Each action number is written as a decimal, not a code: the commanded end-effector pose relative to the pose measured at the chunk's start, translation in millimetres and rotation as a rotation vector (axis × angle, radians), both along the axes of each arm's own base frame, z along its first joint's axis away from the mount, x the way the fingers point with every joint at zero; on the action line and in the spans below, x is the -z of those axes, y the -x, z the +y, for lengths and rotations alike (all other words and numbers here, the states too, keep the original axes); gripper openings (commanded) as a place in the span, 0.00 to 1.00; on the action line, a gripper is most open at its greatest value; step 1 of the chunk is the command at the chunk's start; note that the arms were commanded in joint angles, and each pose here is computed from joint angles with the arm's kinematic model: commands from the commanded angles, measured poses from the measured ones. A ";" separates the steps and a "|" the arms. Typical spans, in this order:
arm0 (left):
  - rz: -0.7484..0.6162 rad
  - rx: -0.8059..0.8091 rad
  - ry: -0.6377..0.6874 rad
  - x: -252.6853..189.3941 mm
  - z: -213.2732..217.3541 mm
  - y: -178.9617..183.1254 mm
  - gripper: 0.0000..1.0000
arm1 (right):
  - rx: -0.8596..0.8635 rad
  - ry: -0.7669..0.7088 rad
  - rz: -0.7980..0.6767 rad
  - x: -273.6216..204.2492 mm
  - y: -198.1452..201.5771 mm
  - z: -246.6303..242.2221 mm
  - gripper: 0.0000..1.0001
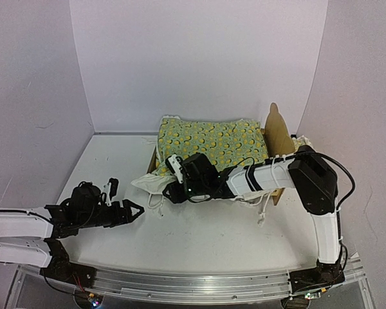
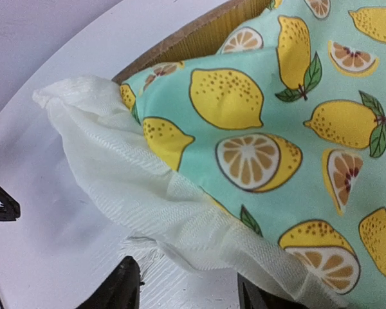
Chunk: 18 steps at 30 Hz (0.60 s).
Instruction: Set up the pet bed
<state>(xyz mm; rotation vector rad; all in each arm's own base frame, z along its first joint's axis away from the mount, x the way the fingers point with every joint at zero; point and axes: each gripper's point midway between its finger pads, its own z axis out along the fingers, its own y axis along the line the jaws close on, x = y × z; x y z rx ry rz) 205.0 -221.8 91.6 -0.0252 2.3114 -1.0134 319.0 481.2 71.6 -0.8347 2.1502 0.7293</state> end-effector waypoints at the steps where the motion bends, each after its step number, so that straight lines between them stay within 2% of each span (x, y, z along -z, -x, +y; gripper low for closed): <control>1: -0.192 0.032 0.093 -41.5 -21.1 -22.7 0.85 | -0.101 -0.106 0.060 -50.3 17.3 11.3 0.57; 5: -0.224 0.035 -0.001 -32.1 -31.6 -44.9 0.77 | -0.136 -0.155 0.200 -40.7 54.6 17.4 0.59; 7: -0.230 0.039 -0.034 -30.1 -39.2 -56.6 0.66 | -0.138 -0.148 0.209 -33.3 64.9 25.8 0.58; 13: -0.116 0.059 -0.030 -4.4 -50.4 -64.8 0.44 | -0.038 -0.118 0.198 -2.4 52.1 34.6 0.47; 15: -0.099 0.116 0.005 -5.8 -61.0 -59.4 0.41 | 0.013 -0.104 0.152 -6.1 41.8 26.8 0.47; 18: -0.048 0.171 0.024 1.4 -75.0 -53.4 0.43 | 0.052 -0.107 0.129 -15.2 29.5 7.6 0.47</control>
